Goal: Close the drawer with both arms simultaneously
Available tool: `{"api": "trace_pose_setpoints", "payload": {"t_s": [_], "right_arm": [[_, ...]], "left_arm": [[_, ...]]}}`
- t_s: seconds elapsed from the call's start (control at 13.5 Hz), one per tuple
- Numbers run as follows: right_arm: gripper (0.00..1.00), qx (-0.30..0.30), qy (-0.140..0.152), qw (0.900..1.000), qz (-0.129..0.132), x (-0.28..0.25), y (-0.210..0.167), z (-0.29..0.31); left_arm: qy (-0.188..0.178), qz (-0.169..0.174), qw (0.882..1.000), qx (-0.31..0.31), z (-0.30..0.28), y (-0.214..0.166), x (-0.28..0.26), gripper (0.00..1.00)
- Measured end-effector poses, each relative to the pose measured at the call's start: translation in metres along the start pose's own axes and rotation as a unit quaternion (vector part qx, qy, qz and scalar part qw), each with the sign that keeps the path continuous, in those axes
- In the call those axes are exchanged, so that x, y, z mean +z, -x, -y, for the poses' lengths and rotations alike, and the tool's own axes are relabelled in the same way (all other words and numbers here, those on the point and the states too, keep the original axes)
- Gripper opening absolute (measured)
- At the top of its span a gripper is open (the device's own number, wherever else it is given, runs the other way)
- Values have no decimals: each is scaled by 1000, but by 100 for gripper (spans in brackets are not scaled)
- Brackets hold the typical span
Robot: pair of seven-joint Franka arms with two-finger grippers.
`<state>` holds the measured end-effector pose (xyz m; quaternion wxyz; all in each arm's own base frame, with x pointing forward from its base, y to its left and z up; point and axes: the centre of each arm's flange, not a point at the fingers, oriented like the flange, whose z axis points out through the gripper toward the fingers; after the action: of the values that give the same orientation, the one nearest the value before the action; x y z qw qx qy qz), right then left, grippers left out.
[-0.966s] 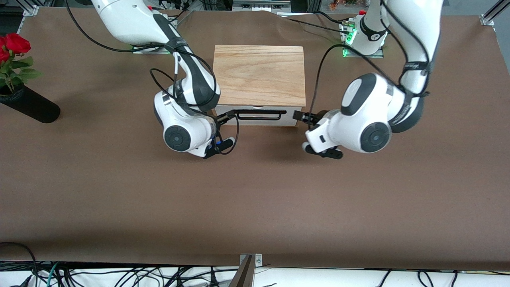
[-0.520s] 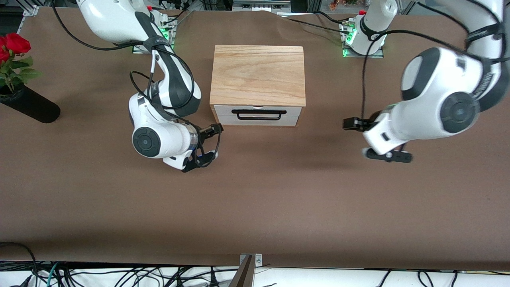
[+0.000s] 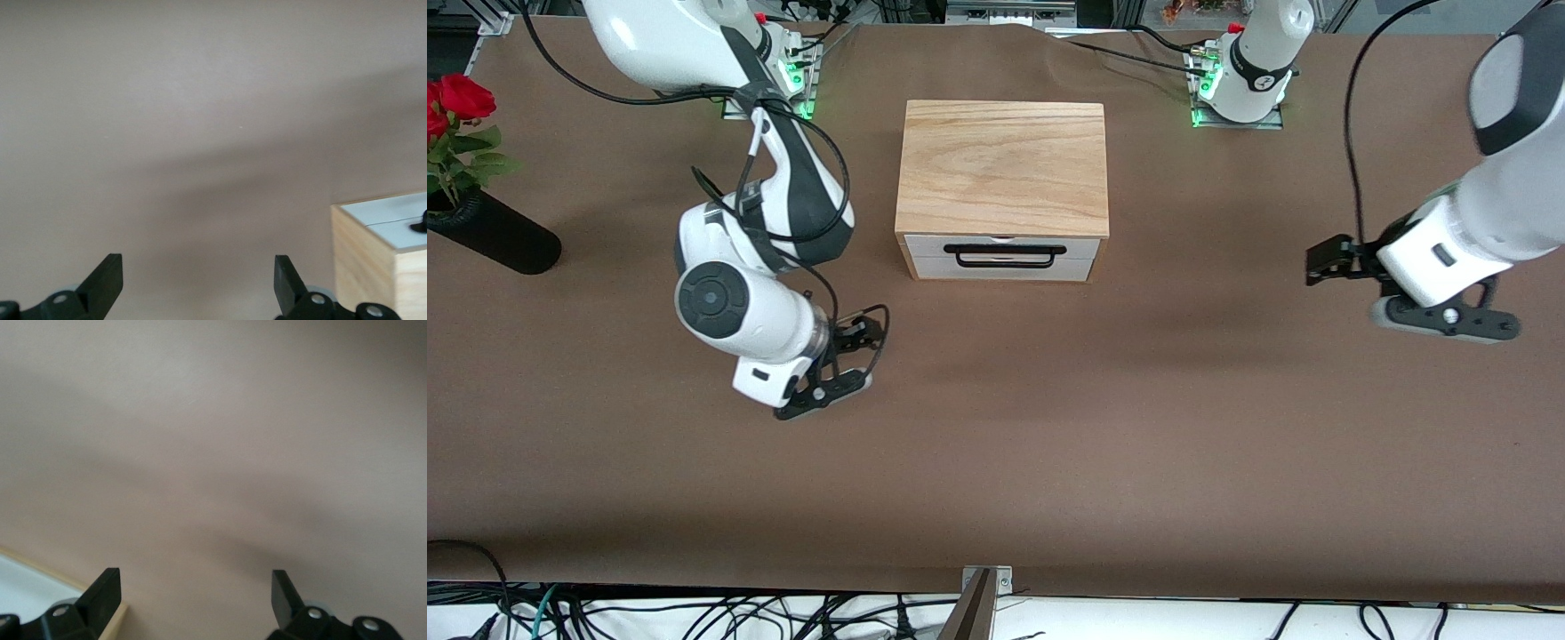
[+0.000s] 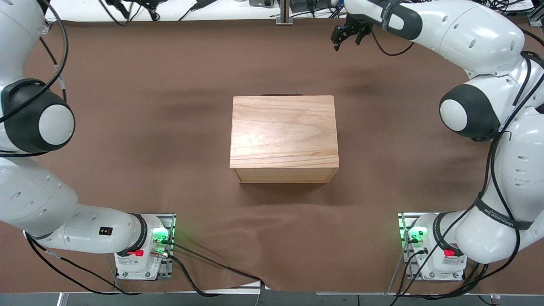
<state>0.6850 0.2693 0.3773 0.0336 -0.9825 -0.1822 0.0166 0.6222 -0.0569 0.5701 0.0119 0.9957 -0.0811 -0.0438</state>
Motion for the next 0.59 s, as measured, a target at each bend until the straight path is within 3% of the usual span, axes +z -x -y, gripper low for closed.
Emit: {"api": "trace_pose_setpoints", "payload": {"t_s": [0.22, 0.45, 0.59], "right_arm": [[100, 30, 25, 999, -21, -25, -2, -42], [100, 62, 51, 996, -46, -64, 5, -86], [100, 88, 61, 992, -65, -101, 19, -123]], "left_arm": [[-63, -36, 997, 5, 31, 24, -8, 100], [-72, -63, 995, 8, 28, 50, -27, 100], [-72, -62, 995, 7, 27, 54, -30, 100]]}}
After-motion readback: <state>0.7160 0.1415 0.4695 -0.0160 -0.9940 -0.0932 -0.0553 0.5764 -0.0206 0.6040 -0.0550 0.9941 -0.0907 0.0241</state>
